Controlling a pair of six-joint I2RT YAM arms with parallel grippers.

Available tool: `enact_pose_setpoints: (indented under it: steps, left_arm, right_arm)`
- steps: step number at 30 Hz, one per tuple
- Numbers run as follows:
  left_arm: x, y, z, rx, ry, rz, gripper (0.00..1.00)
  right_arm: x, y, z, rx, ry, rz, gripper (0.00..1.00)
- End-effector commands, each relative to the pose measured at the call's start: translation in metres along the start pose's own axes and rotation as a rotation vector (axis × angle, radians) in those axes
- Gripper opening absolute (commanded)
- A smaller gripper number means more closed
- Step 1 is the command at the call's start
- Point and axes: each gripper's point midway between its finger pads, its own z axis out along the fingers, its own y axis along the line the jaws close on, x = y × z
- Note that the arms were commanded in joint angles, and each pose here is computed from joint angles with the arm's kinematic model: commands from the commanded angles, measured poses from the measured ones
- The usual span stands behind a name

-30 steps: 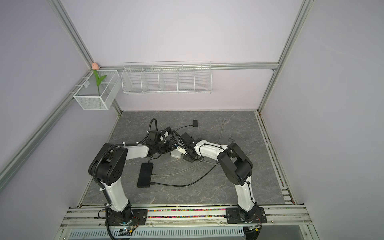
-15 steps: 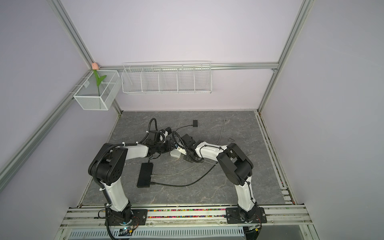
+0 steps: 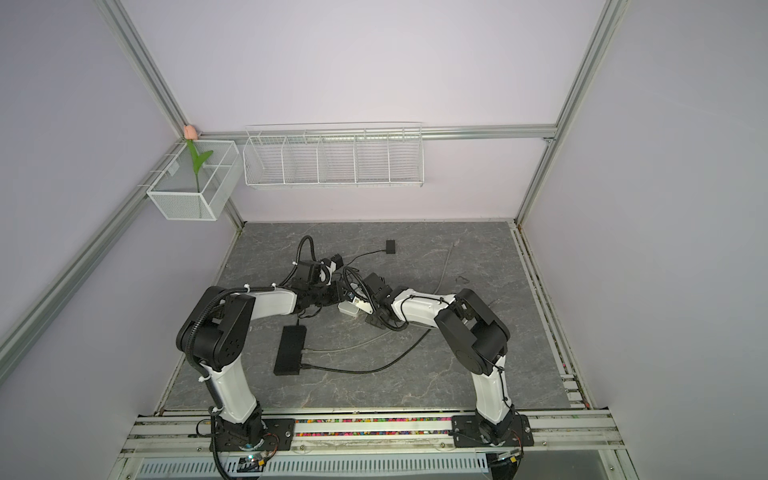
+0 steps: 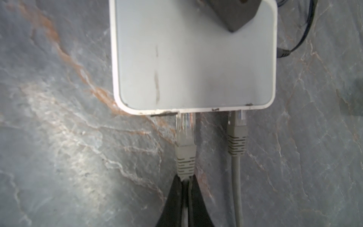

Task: Insert the plug into the switch port
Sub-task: 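Push the grey plug into the router's port with the right gripper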

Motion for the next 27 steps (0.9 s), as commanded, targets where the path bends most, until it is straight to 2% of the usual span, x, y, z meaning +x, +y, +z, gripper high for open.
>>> enact_pose_setpoints:
  steps: [1,6,16,27]
  left_arm:
    - [0.043,0.019,0.007,-0.063,0.147,-0.032,0.3]
    - [0.047,0.021,0.005,-0.068,0.147,-0.034,0.3]
    - [0.056,0.016,0.002,-0.071,0.155,-0.031,0.3]
    - [0.066,0.008,-0.001,-0.06,0.153,-0.021,0.3]
  right_arm:
    - [-0.045,0.001,-0.021,-0.004,-0.187,-0.006,0.07]
    - [-0.05,-0.001,-0.027,0.0,-0.206,0.008,0.07]
    - [-0.048,-0.006,-0.01,0.013,-0.161,0.05,0.07]
    - [-0.071,-0.006,-0.019,-0.031,-0.236,0.142,0.07]
